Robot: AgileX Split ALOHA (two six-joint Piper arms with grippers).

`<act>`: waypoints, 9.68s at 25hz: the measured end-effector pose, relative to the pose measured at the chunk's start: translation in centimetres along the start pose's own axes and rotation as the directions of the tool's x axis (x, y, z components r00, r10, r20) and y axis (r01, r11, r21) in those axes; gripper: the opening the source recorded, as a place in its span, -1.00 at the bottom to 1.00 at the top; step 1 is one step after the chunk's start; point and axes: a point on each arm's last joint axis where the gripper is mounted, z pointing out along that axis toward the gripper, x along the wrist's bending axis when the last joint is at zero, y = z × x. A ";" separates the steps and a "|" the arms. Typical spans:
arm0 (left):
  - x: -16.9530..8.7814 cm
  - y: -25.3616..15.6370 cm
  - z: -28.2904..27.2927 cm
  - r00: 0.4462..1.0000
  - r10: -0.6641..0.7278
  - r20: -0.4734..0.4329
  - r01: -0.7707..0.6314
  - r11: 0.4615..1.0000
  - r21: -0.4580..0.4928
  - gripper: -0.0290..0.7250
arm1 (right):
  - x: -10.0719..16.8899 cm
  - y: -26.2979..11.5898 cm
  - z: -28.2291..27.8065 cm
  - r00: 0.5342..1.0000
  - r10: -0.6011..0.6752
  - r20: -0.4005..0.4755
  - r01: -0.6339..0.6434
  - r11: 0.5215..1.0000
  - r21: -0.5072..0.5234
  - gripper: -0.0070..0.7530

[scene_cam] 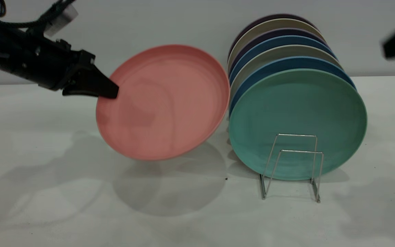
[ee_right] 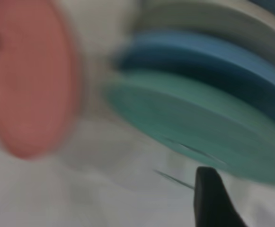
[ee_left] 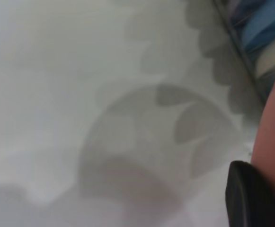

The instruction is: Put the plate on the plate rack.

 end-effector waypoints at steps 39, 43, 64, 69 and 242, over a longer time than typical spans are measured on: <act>-10.5 1.2 3.1 0.978 0.130 0.166 -0.121 0.990 -0.066 -0.88 | 0.0 -1.5 4.3 0.944 0.126 -0.305 -0.103 0.991 0.090 -0.03; -11.4 1.0 3.4 0.975 0.143 0.170 -0.134 0.989 -0.063 -0.88 | 0.0 -1.4 4.3 0.941 0.132 -0.311 -0.111 0.990 0.085 -0.03; -14.1 0.7 4.2 0.958 0.176 0.225 -0.162 0.983 -0.082 -0.88 | -0.8 -2.0 5.0 0.952 0.125 -0.280 -0.097 0.989 0.111 -0.64; -14.2 0.7 4.2 0.956 0.179 0.232 -0.164 0.983 -0.082 -0.80 | -0.8 -1.9 5.0 0.958 0.079 -0.276 -0.053 0.994 0.099 -0.64; -21.7 -8.4 -33.4 0.926 0.179 -0.332 -0.286 0.907 -0.310 0.29 | 7.4 -11.9 -20.0 0.852 -0.431 0.297 0.397 0.902 0.170 -0.18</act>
